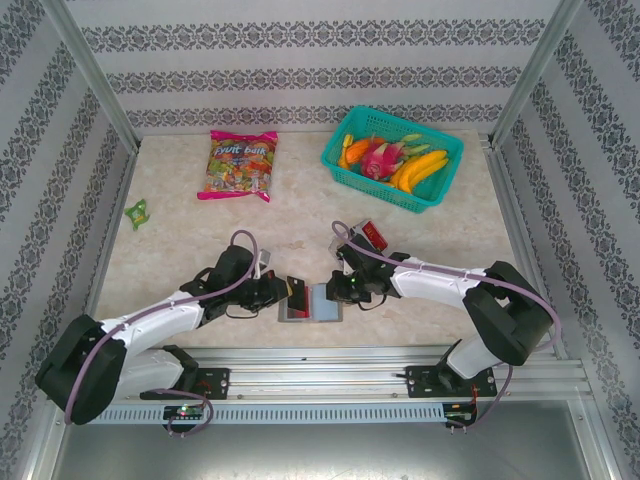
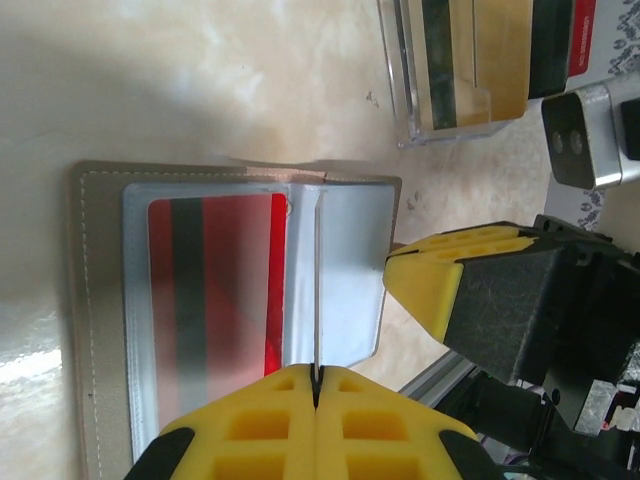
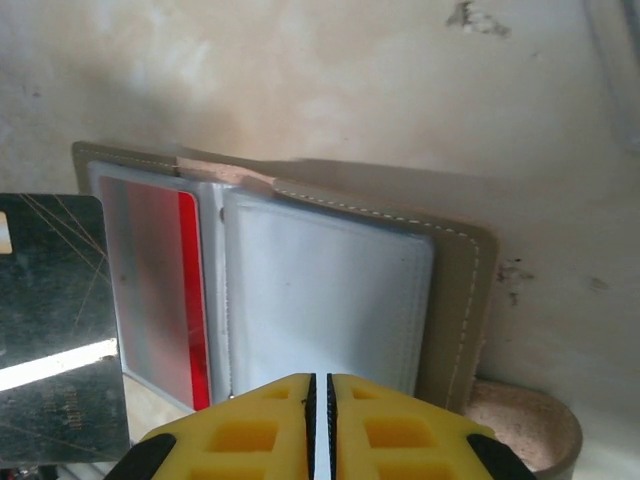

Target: Put the credit cards into the card holder

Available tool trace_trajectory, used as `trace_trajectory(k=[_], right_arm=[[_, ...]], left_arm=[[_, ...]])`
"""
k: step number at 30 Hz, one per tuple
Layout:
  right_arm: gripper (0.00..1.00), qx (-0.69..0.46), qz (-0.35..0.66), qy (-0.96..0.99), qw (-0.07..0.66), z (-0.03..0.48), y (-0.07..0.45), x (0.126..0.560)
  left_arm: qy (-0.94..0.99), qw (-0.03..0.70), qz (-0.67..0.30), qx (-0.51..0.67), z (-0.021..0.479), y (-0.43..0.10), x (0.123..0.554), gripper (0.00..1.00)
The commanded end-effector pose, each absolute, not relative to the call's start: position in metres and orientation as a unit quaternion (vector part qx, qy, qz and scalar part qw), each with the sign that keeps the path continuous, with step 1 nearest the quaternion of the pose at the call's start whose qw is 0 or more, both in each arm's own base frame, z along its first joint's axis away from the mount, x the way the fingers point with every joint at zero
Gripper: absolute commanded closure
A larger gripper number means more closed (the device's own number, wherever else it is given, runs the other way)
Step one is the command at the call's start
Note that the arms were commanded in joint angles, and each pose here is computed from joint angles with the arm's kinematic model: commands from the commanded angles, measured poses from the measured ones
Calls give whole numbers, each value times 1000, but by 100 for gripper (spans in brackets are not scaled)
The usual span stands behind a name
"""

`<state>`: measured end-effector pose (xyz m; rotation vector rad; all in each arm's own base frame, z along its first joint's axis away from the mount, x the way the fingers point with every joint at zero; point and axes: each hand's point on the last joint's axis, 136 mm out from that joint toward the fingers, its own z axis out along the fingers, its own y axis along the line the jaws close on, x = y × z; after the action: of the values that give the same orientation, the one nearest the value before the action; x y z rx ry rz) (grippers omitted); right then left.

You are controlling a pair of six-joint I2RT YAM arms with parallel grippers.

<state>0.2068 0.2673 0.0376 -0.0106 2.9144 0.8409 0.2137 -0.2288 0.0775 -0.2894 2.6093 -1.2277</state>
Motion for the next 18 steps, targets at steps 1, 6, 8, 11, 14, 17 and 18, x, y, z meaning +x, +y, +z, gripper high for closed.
trace_trajectory(k=[1, 6, 8, 11, 14, 17, 18], right_arm=[[84, -8, 244, 968, 60, 32, 259, 207], [84, -2, 244, 968, 52, 23, 259, 205], [84, 0, 242, 969, 47, 19, 259, 205], [85, 2, 239, 970, 44, 14, 258, 203], [85, 4, 236, 971, 40, 10, 257, 202], [85, 4, 236, 971, 38, 9, 257, 202], [84, 5, 234, 971, 38, 9, 256, 202]], left_arm=[[887, 136, -438, -57, 86, -245, 218, 100], [884, 145, -442, -47, 80, -257, 220, 100], [884, 145, -443, -47, 76, -259, 220, 100], [886, 154, -435, -47, 70, -257, 220, 100], [889, 153, -428, -47, 62, -257, 219, 100], [896, 146, -418, -48, 53, -256, 217, 100], [897, 144, -415, -49, 52, -256, 217, 100]])
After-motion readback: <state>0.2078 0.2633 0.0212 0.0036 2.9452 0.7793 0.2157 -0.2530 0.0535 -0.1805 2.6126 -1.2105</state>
